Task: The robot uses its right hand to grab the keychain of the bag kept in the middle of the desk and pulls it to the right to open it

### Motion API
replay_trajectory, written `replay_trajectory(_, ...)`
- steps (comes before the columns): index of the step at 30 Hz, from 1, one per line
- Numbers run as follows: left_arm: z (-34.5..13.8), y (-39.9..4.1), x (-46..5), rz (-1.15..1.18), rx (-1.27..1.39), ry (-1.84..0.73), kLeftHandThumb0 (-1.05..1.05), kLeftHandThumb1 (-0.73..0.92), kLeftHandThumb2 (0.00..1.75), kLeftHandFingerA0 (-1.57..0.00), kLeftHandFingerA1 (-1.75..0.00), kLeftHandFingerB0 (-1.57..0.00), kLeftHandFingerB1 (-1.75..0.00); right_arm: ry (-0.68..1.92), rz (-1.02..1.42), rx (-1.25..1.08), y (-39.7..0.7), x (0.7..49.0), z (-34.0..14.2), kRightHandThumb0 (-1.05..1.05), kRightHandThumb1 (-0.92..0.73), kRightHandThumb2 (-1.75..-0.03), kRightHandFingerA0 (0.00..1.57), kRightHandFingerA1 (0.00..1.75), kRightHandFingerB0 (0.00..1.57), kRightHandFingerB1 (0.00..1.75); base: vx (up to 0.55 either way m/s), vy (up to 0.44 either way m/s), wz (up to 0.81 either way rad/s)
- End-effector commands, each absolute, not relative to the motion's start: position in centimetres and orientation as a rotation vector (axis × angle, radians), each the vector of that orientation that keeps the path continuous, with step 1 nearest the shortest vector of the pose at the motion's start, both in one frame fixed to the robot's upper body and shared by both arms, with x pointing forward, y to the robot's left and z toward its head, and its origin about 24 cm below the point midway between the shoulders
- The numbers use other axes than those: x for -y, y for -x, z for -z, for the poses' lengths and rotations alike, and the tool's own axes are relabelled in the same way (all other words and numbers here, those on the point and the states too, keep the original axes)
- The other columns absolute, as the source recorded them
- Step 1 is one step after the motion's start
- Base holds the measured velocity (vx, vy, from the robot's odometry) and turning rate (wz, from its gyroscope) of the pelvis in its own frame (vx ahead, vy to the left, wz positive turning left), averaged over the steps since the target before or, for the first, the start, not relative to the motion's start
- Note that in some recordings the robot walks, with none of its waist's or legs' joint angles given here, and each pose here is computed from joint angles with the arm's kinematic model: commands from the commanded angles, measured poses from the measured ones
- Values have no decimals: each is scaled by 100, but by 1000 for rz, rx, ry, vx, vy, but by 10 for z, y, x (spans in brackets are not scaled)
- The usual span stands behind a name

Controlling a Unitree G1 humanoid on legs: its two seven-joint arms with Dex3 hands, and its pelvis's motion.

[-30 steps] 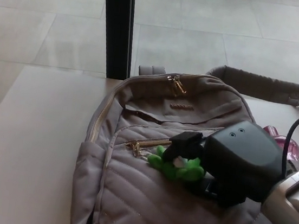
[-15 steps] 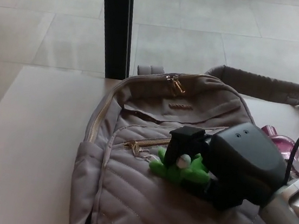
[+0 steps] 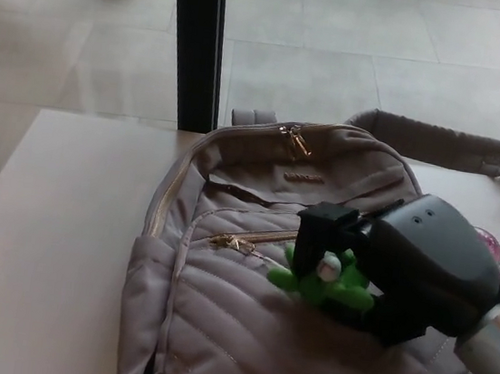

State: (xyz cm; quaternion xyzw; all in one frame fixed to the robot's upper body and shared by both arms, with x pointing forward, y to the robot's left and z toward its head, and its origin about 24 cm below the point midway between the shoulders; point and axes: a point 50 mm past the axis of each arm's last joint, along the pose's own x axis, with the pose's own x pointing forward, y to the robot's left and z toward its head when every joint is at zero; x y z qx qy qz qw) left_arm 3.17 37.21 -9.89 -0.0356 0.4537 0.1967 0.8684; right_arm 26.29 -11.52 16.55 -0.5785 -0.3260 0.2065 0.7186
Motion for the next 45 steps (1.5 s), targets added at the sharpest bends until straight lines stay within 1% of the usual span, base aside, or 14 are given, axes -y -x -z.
replay_trajectory(1,98,-29,-373,-410,-952,89,-78,92,68,-42,-50,-29,-35,1270,-441,789,-264,125,-178,-32,-67,-93,103,175,81,108,0,0,0)
replay_trajectory(2,98,-29,-373,-412,-953,87,-79,91,68,-43,-51,-30,-35,1257,-439,793,-264,127,-180,-28,-66,-97,104,175,81,108,0,0,0)
replay_trajectory(3,98,-27,-374,-415,-949,90,-79,92,68,-43,-50,-28,-35,1243,-429,830,-266,127,-182,-29,-55,-116,127,140,88,113,0,0,0)
replay_trajectory(4,97,-26,-374,-411,-950,80,-79,92,68,-44,-48,-29,-35,1246,-424,850,-266,128,-183,-19,-52,-119,102,175,79,148,0,0,0)
replay_trajectory(7,97,-27,-374,-391,-954,61,-81,92,69,-41,-49,-28,-35,1267,-397,918,-265,130,-182,-16,-43,-123,98,175,74,158,0,0,0)
replay_trajectory(9,98,-26,-374,-398,-966,66,-81,92,68,-43,-46,-30,-35,1289,-374,943,-263,130,-179,-32,-41,-119,130,146,97,126,0,0,0)
replay_trajectory(11,98,-26,-374,-401,-973,56,-80,92,68,-44,-47,-30,-34,1263,-379,954,-262,130,-179,-34,-42,-121,131,145,98,124,0,0,0)
replay_trajectory(12,98,-26,-374,-398,-973,58,-80,92,68,-43,-47,-29,-34,1265,-379,954,-261,130,-179,-28,-35,-133,104,175,84,153,0,0,0)
replay_trajectory(16,98,-26,-374,-405,-971,67,-76,92,70,-43,-46,-29,-35,1211,-371,973,-259,130,-181,-32,-40,-131,103,175,77,168,0,0,0)
replay_trajectory(19,97,-26,-374,-394,-971,59,-76,92,71,-42,-46,-28,-35,1215,-367,966,-259,131,-182,-30,-43,-126,101,175,80,166,0,0,0)
replay_trajectory(20,97,-27,-375,-405,-968,72,-77,92,69,-43,-47,-30,-35,1242,-349,983,-260,132,-183,-33,-42,-117,127,144,105,131,0,0,0)
replay_trajectory(22,97,-27,-375,-408,-966,79,-78,92,70,-44,-49,-30,-35,1257,-347,965,-260,134,-185,-32,-40,-118,128,145,106,132,0,0,0)
replay_trajectory(23,97,-26,-375,-407,-967,83,-79,92,70,-44,-49,-30,-35,1282,-348,959,-261,136,-186,-24,-36,-127,102,175,75,169,0,0,0)
replay_trajectory(45,98,-22,-374,-395,-984,68,-83,92,74,-40,-44,-26,-35,1592,-209,785,-276,214,-220,-20,-29,-112,94,175,73,163,0,0,0)
